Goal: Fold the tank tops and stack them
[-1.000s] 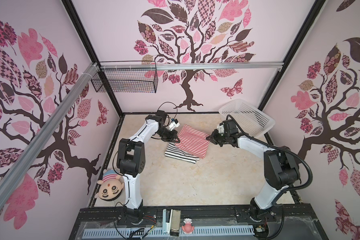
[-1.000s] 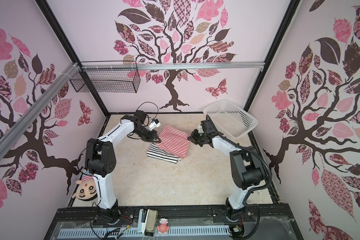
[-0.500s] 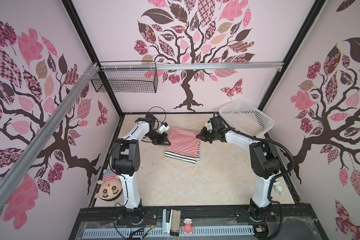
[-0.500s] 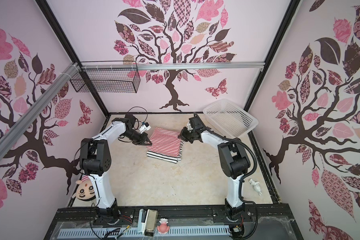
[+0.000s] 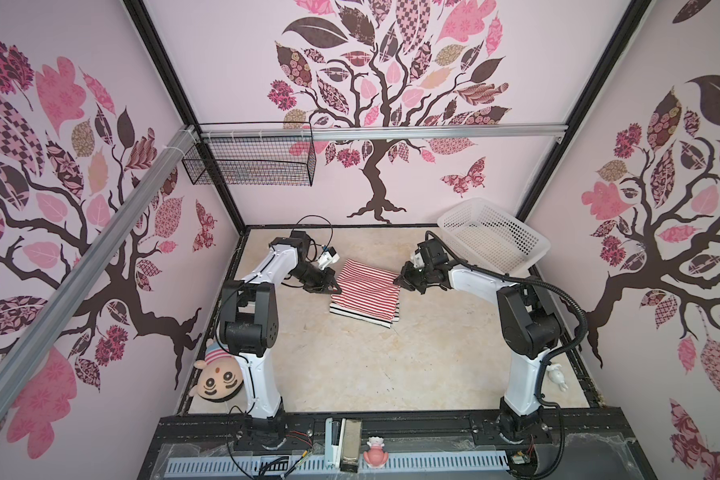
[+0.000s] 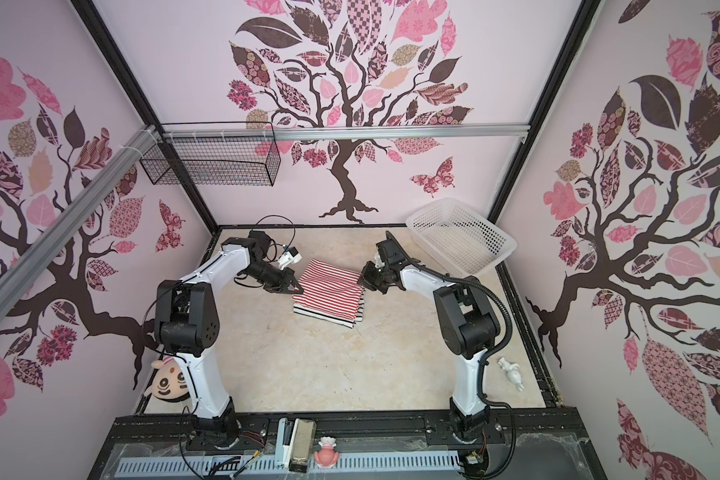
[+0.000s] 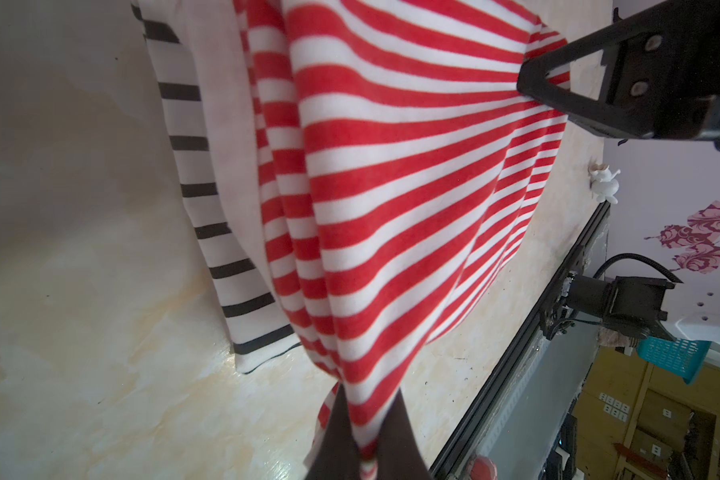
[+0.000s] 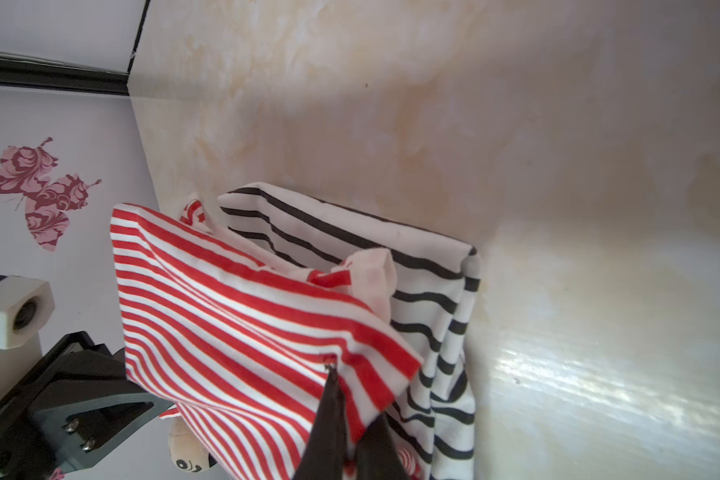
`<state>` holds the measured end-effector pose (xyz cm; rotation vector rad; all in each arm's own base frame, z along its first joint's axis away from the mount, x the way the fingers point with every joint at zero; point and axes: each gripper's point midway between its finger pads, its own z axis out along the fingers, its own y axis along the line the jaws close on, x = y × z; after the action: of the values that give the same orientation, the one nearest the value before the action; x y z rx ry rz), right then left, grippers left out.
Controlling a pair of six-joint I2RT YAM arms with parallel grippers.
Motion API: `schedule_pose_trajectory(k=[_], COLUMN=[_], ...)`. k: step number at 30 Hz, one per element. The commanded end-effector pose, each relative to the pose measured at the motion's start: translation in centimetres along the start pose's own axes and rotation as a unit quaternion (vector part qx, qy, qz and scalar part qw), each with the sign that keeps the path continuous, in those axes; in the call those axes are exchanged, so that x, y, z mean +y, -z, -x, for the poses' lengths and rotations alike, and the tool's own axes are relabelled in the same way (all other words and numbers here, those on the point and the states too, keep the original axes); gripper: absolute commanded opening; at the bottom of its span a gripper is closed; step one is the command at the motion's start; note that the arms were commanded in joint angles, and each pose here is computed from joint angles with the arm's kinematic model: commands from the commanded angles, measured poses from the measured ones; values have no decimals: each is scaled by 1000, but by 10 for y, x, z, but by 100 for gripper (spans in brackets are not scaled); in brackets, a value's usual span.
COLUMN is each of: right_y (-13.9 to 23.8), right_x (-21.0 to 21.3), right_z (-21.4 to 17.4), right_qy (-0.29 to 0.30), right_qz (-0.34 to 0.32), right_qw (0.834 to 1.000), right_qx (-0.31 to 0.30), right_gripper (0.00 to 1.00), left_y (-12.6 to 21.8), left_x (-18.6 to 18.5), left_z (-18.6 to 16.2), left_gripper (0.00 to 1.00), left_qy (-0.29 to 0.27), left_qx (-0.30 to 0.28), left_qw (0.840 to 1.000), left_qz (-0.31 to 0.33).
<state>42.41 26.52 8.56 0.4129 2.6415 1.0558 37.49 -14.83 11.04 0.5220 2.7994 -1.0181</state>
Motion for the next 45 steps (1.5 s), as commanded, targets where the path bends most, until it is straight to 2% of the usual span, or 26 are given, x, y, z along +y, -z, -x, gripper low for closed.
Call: schedule_pose_trajectory(k=[1, 6, 13, 15, 17, 19, 22, 27, 30, 34, 37, 41, 45], right_y=[16, 6, -5, -6, -9, -13, -13, 6, 26, 46, 51, 44, 24], right_x=[7, -2, -8, -8, -10, -11, -11, -7, 3, 18, 29, 44, 55], right_z=[4, 4, 7, 8, 8, 9, 10, 15, 12, 1, -12, -32, -52], right_qy=[13, 9, 6, 5, 4, 4, 8, 27, 39, 57, 64, 68, 61], right_qz=[-5, -14, -20, -21, -23, -25, -31, -49, -44, -42, -34, -11, 25], right_qw=[1000, 1000, 1000, 1000, 1000, 1000, 999, 998, 997, 996, 995, 996, 998], right_qx=[-19, -13, -12, -11, -10, -7, -5, -27, -42, -62, -64, -52, -19], right_gripper=[0, 0, 0, 2, 11, 29, 43, 53, 55, 55, 51, 31, 11], left_y=[-6, -13, -28, -30, -32, -32, -33, -32, -21, 3, 14, 12, -4], left_x=[6, 18, 45, 50, 53, 55, 57, 57, 56, 44, 33, 22, 11], left_z=[-7, -8, -7, -6, -7, -8, -13, -24, -18, 9, 32, 55, 63], left_gripper=[4, 7, 34, 37, 38, 39, 40, 42, 44, 47, 47, 46, 45], left_qy=[3, 8, 10, 11, 11, 10, 8, -6, -14, -30, -35, -42, -54], left_qx=[8, 13, 24, 26, 28, 30, 36, 63, 49, -6, -38, -53, -44], left_qw=[1000, 1000, 999, 998, 998, 998, 997, 994, 993, 993, 993, 994, 996], left_qz=[-5, 7, 47, 54, 58, 62, 68, 84, 102, 113, 105, 83, 58])
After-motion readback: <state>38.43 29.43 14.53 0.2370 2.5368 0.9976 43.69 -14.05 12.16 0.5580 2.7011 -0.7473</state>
